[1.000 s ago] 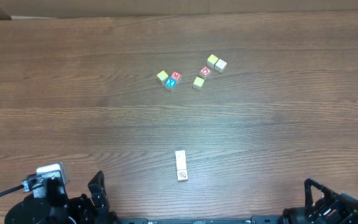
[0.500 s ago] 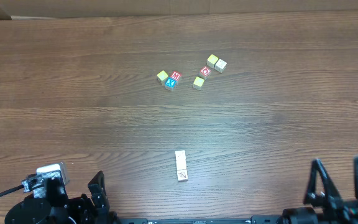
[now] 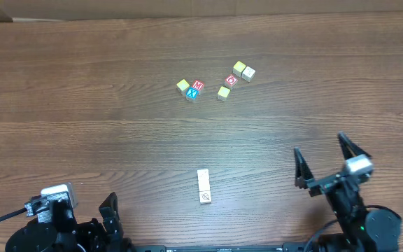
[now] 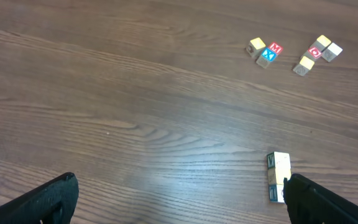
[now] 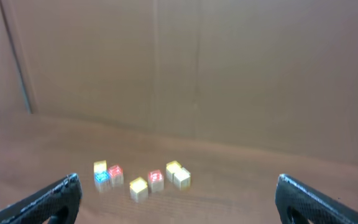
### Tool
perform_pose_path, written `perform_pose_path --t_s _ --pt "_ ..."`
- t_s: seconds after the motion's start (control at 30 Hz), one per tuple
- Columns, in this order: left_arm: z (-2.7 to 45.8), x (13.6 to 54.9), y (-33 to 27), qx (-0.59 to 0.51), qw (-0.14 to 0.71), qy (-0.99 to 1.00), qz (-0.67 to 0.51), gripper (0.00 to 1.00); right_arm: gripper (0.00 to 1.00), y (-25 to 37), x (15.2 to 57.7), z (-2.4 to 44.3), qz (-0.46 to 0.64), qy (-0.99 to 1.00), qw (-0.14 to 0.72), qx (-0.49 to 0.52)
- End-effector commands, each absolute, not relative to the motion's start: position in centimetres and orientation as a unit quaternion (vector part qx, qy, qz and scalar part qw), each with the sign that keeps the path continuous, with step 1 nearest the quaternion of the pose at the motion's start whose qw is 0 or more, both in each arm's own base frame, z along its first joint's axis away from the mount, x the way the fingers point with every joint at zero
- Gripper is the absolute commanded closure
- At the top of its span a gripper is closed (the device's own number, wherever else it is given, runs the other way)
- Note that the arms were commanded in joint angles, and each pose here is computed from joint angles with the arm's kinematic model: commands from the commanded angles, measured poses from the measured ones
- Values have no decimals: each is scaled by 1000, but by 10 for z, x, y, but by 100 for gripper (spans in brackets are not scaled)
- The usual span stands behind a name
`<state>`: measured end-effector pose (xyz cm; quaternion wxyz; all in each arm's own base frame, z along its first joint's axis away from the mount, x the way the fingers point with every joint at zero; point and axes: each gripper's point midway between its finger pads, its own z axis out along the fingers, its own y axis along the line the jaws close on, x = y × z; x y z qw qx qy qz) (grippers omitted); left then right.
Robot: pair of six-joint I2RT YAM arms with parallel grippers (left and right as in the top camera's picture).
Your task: Flip 5 blocks
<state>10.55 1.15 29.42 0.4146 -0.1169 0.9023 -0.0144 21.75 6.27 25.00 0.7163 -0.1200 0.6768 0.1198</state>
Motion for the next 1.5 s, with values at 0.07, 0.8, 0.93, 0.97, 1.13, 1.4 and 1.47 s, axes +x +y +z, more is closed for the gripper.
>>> perform_pose_path --t_s 0.07,0.8,0.93,0.97,1.13,1.4,1.47 --pt "296 105 12 -122 420 899 -15 0 0 66 223 227 111 671 720 -139" --pt "296 105 12 -122 420 899 -15 0 0 24 245 170 77 715 695 10" --pt "296 105 12 -122 420 899 -15 0 0 25 245 170 79 715 695 8" --pt "296 105 12 -122 420 899 -15 0 0 25 245 170 79 715 695 9" --pt "296 105 12 -122 420 899 -15 0 0 25 245 170 79 715 695 9" --pt "296 105 12 -122 420 899 -15 0 0 25 245 170 79 715 695 9" --pt "296 105 12 -122 420 899 -15 0 0 25 245 170 79 715 695 9"
